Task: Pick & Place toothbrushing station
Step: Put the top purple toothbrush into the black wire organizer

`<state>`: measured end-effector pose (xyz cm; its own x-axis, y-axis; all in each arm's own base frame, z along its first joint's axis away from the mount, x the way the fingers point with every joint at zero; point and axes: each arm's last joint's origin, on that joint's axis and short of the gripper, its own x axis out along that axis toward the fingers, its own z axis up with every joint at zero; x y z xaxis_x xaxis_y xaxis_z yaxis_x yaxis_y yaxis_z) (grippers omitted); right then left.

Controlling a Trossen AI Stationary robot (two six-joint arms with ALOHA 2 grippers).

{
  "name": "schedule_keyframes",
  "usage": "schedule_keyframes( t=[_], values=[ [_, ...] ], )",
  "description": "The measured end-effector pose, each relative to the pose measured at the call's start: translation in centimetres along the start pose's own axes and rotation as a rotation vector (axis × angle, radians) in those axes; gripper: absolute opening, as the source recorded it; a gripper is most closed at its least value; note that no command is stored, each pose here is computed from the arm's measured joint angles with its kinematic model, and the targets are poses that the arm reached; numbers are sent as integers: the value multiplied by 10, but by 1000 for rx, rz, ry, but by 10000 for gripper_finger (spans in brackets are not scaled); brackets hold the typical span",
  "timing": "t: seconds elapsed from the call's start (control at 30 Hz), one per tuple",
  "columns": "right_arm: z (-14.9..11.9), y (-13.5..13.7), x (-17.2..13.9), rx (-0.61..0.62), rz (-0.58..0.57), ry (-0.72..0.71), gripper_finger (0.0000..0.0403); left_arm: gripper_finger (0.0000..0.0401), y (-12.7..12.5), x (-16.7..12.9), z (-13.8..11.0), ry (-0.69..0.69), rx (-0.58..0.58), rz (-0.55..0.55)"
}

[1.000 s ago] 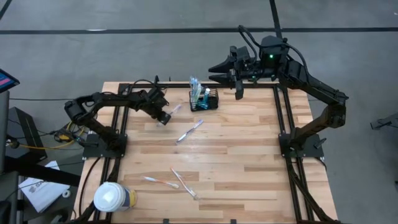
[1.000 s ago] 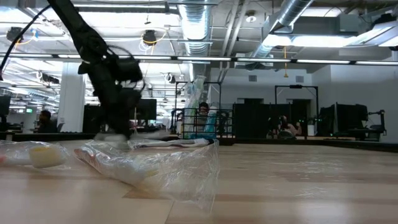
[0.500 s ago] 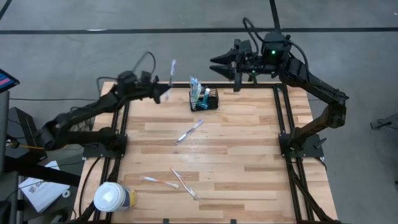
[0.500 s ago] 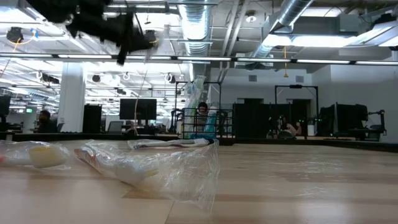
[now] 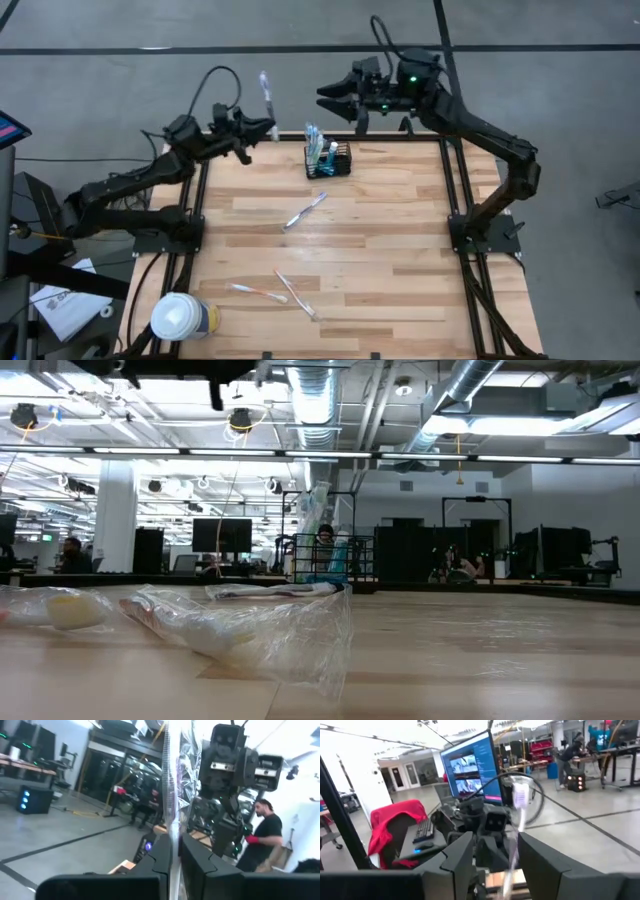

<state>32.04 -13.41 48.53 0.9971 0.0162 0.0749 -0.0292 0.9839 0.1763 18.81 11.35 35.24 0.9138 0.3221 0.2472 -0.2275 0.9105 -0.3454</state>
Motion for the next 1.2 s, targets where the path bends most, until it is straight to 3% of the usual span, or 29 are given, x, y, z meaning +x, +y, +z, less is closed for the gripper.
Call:
schedule_keyframes(
  t=[0.3,0.57,0.9,1.2],
  values=[
    [-3,-5,9,12,5,-30,160,12,-15,58,1,63,40,-143],
    [-4,-6,9,9,2,-29,156,12,-21,85,3,84,46,-231],
    [-3,-6,9,8,3,-30,151,11,-22,88,0,101,36,-241],
    [-4,-5,9,8,14,-27,120,11,-22,88,0,102,20,-241]
  ],
)
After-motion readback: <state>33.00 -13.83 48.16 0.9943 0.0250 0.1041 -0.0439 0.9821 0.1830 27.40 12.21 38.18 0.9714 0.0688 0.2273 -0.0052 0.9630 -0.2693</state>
